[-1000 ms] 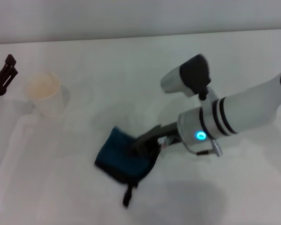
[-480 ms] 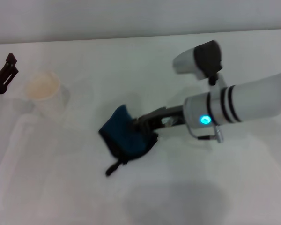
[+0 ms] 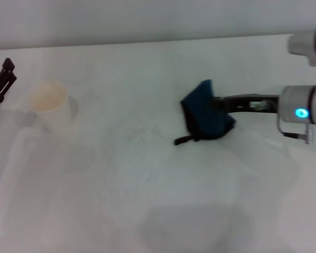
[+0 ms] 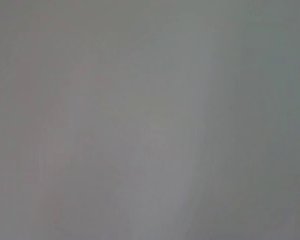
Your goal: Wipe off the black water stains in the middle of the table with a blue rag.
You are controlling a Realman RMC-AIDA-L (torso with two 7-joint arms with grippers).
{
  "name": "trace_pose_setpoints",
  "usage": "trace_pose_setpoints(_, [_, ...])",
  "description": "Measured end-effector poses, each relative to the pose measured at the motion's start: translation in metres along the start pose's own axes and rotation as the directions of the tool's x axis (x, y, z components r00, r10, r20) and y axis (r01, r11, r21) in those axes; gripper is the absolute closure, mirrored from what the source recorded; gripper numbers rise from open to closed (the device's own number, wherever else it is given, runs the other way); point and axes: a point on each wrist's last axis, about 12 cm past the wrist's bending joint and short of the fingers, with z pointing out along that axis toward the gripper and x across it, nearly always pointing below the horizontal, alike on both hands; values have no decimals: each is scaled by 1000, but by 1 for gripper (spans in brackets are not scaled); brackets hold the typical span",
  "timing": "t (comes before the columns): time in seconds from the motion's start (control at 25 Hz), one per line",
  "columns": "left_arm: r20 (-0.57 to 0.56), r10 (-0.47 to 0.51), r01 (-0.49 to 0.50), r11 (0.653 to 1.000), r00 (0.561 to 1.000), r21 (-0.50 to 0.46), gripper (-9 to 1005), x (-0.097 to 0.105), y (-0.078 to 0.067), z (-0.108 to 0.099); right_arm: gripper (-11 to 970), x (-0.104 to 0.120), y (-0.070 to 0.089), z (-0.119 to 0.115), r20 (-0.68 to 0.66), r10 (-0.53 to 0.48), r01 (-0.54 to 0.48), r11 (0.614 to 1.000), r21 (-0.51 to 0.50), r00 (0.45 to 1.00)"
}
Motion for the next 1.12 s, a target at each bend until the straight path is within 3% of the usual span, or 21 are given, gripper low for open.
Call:
trace_pose_setpoints(0.2, [1,2,-2,1000,1000,-1,109,-1,1,0,848,8,-14,-11,32,48,-49,998,36,998])
trace_pose_setpoints(0.76, [9,7,-7,1000,1000,4,109,-4,2,4,805,8,-4,-2,65,-26,25,999,24,998])
trace_pose_setpoints(0.96, [12,4,-4,1000,1000,7,108,-4,1,4,586,0,-4,-7,130,-21,20,1000,10,991])
trace_pose_setpoints(1.12, [14,0,0,1000,1000,3,108,-4,-1,5,399,-14,-4,-18,279,82,-62,995,-80,957])
